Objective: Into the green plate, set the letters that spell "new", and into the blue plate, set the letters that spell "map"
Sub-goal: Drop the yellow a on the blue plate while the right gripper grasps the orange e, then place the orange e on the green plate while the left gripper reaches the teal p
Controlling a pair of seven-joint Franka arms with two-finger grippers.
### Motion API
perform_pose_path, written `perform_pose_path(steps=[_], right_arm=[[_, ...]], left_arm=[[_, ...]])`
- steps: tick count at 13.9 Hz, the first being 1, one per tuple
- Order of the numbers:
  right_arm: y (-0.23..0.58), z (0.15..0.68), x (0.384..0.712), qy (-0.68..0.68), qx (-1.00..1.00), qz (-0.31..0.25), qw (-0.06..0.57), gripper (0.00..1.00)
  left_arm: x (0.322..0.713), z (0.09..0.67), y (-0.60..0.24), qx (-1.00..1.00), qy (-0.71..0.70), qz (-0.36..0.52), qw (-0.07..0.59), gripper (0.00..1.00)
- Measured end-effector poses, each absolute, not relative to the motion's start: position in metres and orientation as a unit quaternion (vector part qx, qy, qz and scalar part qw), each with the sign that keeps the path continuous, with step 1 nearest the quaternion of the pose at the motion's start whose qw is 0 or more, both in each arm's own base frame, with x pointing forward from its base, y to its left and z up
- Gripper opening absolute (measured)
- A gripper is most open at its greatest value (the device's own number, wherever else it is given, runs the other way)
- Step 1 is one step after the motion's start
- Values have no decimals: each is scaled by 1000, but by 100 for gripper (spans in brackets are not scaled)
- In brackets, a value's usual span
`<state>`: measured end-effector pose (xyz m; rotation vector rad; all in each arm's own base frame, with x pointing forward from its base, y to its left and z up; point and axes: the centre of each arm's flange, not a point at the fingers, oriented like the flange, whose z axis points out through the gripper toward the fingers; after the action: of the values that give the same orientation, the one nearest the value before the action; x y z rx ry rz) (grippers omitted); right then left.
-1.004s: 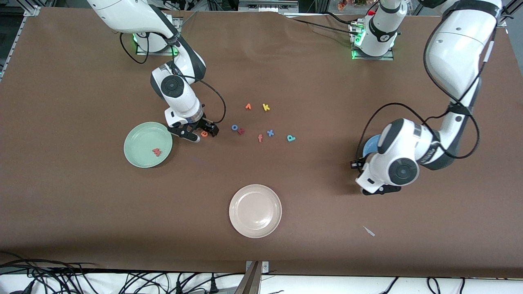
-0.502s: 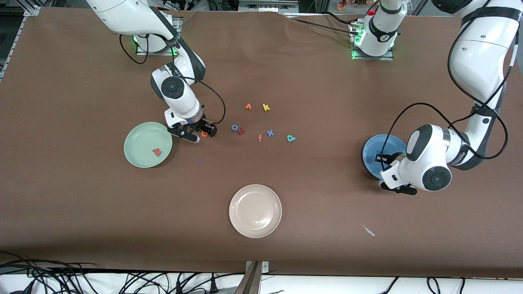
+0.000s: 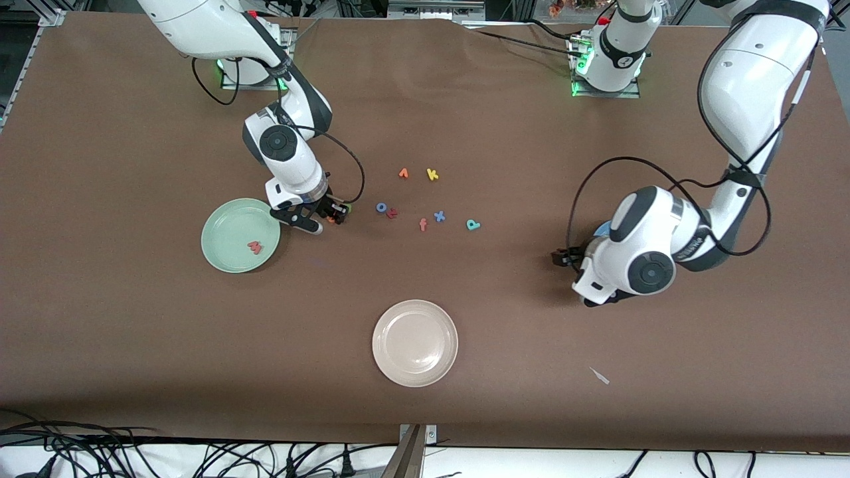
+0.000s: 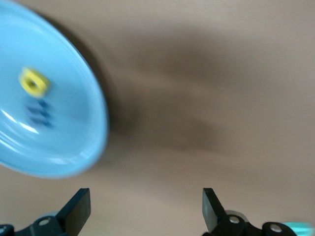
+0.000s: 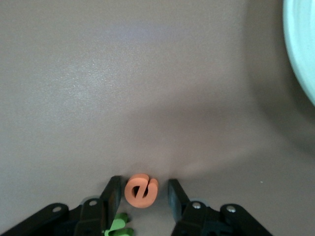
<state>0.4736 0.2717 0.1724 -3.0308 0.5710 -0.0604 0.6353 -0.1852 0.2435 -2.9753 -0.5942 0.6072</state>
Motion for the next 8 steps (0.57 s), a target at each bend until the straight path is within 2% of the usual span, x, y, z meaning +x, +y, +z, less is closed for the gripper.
perform_pose_path(steps=[2, 6, 8], right_arm=[[274, 174, 474, 183, -982, -23, 32, 33], [273, 177, 475, 179, -983, -27, 32, 30], [260, 180, 483, 166, -986, -27, 17, 30]], left_arm=[[622, 240, -220, -945, -273, 179, 14, 100], [580, 228, -280, -881, -448, 149, -10, 100], [559, 228, -309, -845, -518, 132, 2, 100]])
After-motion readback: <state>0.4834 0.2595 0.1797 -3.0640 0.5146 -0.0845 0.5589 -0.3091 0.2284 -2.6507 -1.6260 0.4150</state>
